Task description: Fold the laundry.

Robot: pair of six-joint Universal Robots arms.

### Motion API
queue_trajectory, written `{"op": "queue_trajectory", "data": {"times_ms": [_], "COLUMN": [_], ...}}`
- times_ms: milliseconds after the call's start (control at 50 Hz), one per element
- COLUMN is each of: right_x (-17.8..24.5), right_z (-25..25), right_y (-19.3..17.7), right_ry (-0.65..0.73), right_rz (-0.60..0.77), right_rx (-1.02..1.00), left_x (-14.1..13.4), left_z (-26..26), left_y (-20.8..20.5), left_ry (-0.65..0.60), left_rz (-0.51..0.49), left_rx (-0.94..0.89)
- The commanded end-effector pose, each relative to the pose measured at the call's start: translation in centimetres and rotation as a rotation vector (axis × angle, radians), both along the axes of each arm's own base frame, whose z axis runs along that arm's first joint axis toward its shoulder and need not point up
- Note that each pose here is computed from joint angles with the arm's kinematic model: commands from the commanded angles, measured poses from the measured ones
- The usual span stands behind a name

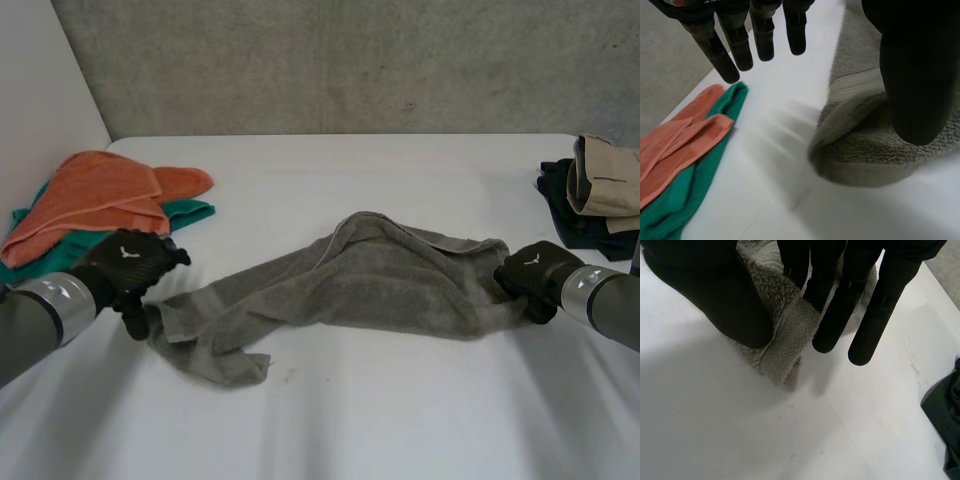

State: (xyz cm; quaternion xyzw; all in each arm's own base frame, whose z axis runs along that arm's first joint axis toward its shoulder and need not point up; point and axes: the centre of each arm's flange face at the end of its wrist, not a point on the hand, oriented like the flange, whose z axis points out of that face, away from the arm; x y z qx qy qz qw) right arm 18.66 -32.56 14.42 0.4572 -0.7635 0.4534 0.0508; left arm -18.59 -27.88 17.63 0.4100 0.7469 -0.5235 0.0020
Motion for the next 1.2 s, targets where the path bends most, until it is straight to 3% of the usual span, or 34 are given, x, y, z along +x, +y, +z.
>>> {"op": "queue_trajectory", "data": {"times_ms": [20, 160, 280, 360, 400, 480, 520, 580, 680, 800, 1020, 1200], "right_x": [0.1, -0.2, 0.1, 0.8, 1.1, 0.4, 0.3, 0.7, 0.5, 0.7, 4.2, 8.1], "right_z": [0.0, 0.6, 1.1, 0.9, 0.5, 1.2, 1.6, 2.4, 6.9, 10.1, 8.0, 2.6], "right_y": [0.3, 0.5, 2.1, 4.7, 6.5, 6.6, 5.7, 3.4, 0.3, -1.8, -5.6, -7.4], "right_ry": [-0.004, -0.014, -0.026, -0.022, 0.025, 0.150, 0.147, 0.034, -0.275, -0.493, -0.388, -0.357], "right_rz": [0.000, -0.010, 0.019, 0.148, 0.294, 0.479, 0.453, 0.328, 0.064, -0.059, -0.137, -0.053], "right_rx": [0.008, 0.021, 0.080, 0.157, 0.192, 0.097, 0.057, 0.005, -0.077, -0.122, -0.056, 0.027], "left_x": [-2.2, -3.5, -4.0, -4.5, -4.8, -5.4, -5.6, -6.2, -7.4, -7.9, -8.1, -7.5], "left_z": [-2.2, -3.0, -1.0, 2.0, 4.3, 8.1, 9.4, 11.9, 15.5, 19.3, 24.4, 25.3], "left_y": [-0.1, -0.7, -2.2, -3.5, -4.0, -4.2, -4.1, -3.6, -1.7, 0.8, 6.6, 8.6], "left_ry": [-0.035, -0.060, 0.035, 0.168, 0.248, 0.365, 0.401, 0.460, 0.520, 0.571, 0.658, 0.676], "left_rz": [-0.067, -0.043, 0.016, 0.085, 0.125, 0.171, 0.177, 0.165, 0.105, 0.054, -0.093, -0.129], "left_rx": [-0.001, -0.012, -0.047, -0.099, -0.139, -0.215, -0.241, -0.283, -0.328, -0.388, -0.476, -0.500]}}
